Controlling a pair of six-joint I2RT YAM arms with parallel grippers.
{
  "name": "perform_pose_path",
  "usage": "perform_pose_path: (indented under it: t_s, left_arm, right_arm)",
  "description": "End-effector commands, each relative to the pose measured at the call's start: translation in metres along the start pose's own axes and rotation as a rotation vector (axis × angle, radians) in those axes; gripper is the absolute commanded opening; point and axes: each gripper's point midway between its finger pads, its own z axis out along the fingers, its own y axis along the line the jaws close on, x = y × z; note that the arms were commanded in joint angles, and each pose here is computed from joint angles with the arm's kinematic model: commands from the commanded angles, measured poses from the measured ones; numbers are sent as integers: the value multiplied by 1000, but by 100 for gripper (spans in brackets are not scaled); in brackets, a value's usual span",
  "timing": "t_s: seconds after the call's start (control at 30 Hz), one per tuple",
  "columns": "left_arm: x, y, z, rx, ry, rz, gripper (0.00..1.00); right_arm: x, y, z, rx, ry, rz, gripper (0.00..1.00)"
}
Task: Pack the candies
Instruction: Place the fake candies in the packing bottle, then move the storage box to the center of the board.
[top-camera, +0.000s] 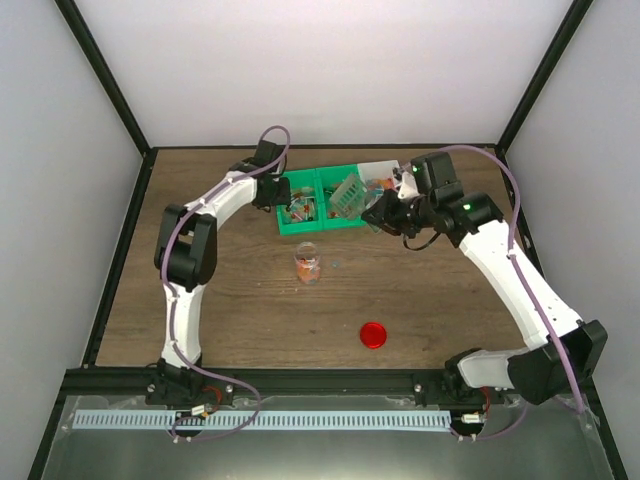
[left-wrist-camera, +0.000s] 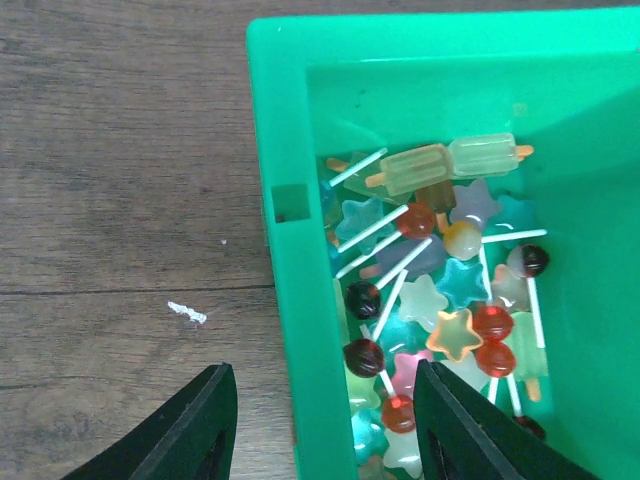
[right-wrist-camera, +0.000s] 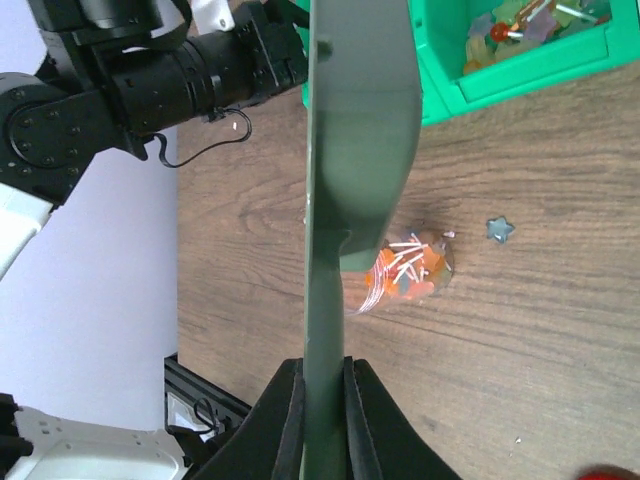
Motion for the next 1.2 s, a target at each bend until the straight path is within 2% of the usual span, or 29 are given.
perform_pose_path:
  t_s: [0.0,0.23,0.3,0.33,0.77,1.17]
  left_arm:
    - [-1,2,2,-32,31,6,48]
    - [8,-18,2,16,64,4,30]
    - [12,-27,1,31,68,7,19]
    - [14,-32,1,36,69,10,17]
    - [25,-92,9,110,104,59,15]
    - [34,-141,25,234,136,-41,16]
  right_arm:
    - [-11,1,1,-56,-3,-51,1]
    - [-15,-20,5,-54,8,-43,1]
    - [-16,-23,6,-66,7,-38,1]
    - [-16,-24,7,-72,10,-37,1]
    - [-19,-40,11,-69,-3,-55,1]
    - [-25,-49,11,-85,-4,20,1]
